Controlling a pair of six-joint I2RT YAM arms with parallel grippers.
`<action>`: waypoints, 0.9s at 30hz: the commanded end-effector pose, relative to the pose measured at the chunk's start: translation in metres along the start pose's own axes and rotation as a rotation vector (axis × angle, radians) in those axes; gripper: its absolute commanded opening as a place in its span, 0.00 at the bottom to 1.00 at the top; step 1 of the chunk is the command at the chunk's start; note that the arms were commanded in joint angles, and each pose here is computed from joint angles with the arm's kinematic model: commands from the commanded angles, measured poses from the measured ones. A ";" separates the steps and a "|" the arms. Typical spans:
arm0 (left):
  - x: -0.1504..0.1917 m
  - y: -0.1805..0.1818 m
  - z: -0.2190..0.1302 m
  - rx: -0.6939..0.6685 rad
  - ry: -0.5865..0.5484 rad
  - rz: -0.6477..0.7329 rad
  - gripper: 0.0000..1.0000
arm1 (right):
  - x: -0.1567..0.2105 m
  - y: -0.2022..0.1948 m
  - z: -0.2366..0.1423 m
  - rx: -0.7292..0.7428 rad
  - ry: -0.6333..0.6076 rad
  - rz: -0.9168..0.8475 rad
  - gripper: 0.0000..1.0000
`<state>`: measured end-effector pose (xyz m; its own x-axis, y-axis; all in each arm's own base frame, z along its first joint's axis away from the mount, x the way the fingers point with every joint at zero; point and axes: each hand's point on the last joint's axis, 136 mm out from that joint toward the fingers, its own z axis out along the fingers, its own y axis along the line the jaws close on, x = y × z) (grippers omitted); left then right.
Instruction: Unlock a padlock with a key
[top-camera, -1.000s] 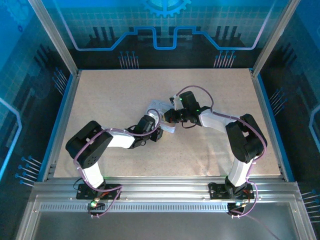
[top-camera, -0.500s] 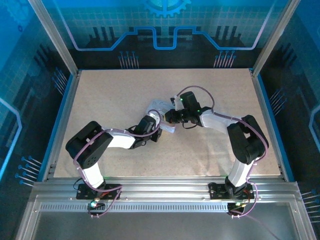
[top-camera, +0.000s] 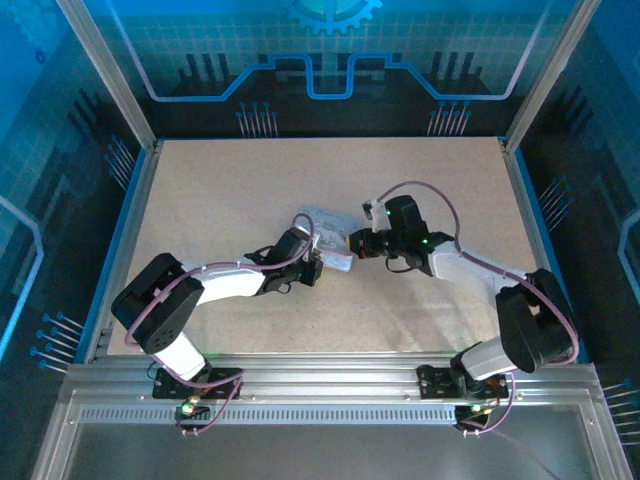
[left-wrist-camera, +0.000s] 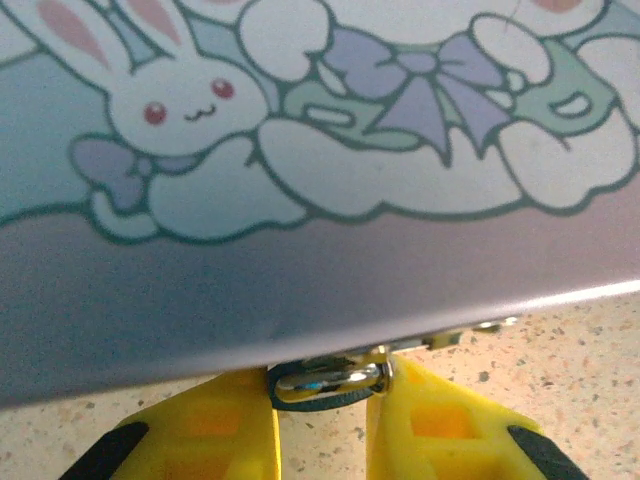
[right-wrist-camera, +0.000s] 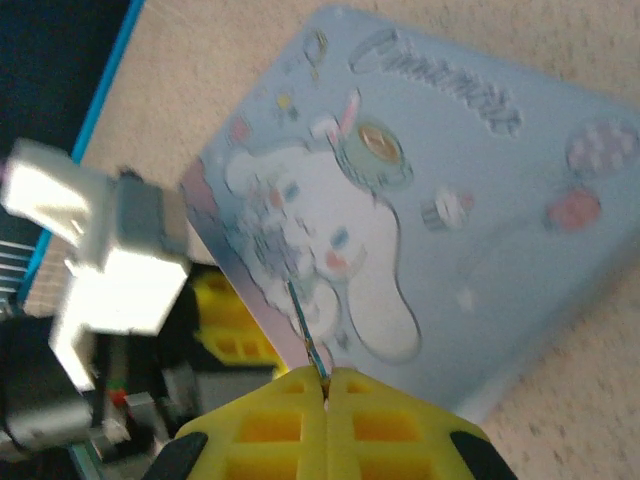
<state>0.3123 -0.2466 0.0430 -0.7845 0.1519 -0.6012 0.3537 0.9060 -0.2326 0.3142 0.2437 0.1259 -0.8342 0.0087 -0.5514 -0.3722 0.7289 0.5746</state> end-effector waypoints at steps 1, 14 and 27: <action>-0.013 -0.017 -0.017 0.049 0.019 -0.075 0.20 | 0.014 -0.007 -0.010 0.015 -0.016 -0.019 0.00; -0.025 -0.040 -0.039 0.120 0.108 -0.278 0.20 | 0.061 0.004 -0.014 0.004 -0.119 -0.166 0.00; -0.036 -0.061 -0.042 0.220 0.124 -0.418 0.20 | 0.079 0.014 0.017 0.007 -0.161 -0.375 0.00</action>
<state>0.2922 -0.2726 0.0789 -0.9376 -0.1115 -0.3294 0.0775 0.8564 -0.5104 0.2400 0.2594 0.0692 -0.6580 -0.1547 -0.7370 -0.5862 0.7196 0.3723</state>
